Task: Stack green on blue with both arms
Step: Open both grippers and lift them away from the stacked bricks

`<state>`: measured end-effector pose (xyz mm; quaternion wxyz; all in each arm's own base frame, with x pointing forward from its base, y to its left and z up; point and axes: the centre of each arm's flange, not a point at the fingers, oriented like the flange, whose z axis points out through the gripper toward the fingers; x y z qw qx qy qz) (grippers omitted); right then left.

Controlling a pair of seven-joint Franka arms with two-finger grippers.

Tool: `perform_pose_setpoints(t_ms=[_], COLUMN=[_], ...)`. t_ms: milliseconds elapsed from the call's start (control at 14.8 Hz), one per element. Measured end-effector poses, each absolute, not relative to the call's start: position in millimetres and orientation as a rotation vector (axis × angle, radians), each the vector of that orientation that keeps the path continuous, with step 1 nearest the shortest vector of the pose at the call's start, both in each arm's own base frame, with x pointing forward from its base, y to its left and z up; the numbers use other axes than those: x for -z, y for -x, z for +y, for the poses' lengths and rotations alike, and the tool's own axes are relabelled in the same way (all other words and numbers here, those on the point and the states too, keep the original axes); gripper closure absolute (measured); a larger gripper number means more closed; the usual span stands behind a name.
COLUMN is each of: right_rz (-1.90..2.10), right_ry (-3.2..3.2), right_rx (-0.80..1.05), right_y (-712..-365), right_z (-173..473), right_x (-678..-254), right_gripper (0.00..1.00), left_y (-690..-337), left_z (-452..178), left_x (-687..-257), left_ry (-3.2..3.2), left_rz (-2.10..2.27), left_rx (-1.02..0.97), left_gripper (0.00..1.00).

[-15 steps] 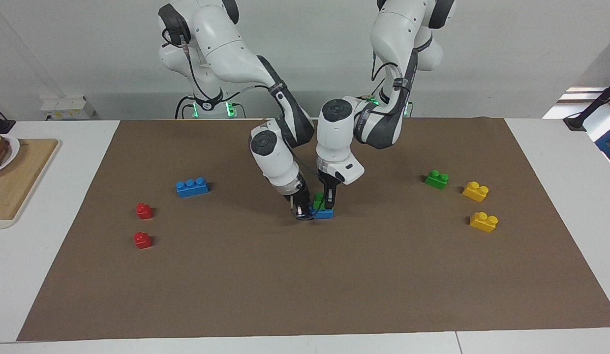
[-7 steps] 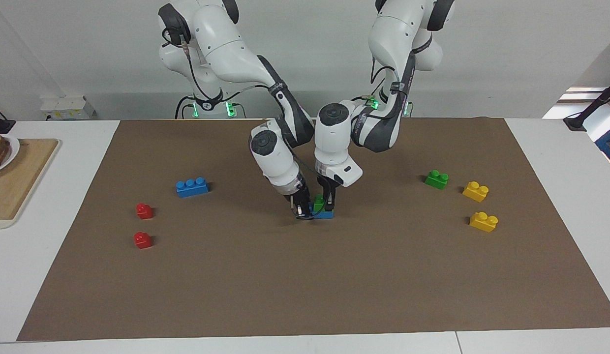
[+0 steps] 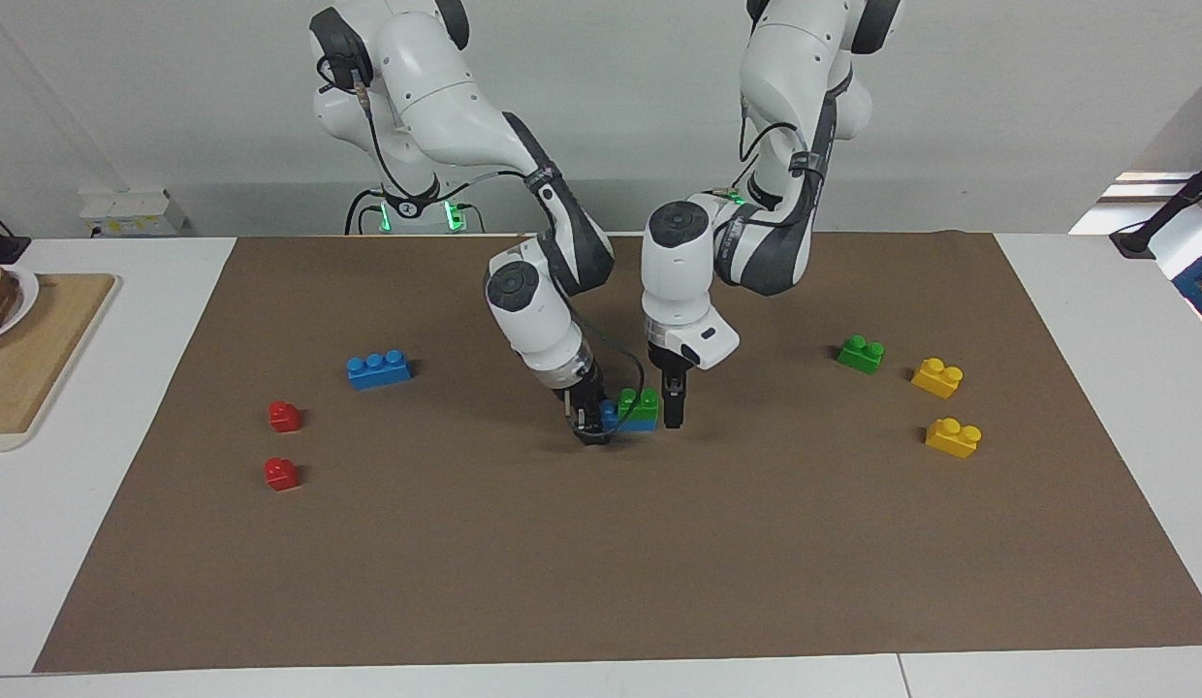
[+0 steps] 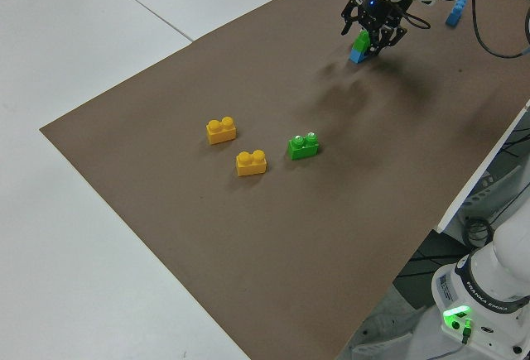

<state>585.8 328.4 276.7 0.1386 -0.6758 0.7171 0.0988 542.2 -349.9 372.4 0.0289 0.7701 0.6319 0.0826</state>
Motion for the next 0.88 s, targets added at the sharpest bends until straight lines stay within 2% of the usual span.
perform_pose_setpoints(t_ms=[68, 406, 542, 609, 880], right_rz=[2.083, 2.049, 2.031, 1.997, 1.655], right_ry=[1.957, 2.039, 2.074, 2.107, 2.361], right_rx=[-0.295, -0.337, -0.357, -0.361, -0.340], right_y=[-591, -623, -633, -638, -647], right_z=[321, 254, 215, 195, 125], right_x=[-278, -293, -296, -299, -320], right_gripper=[0.10, 0.10, 0.01, 0.01, 0.00], left_y=[-545, -555, -563, -566, -583], left_z=[-341, -294, -269, -255, -194], left_x=[-385, -428, -441, -446, -464], left_ry=[-2.382, -2.455, -2.515, -2.567, -2.772], left_rz=[1.940, 1.888, 1.827, 1.776, 1.519], left_rx=[-0.263, -0.289, -0.298, -0.299, -0.305], left_gripper=[0.00, 0.00, 0.00, 0.00, 0.00])
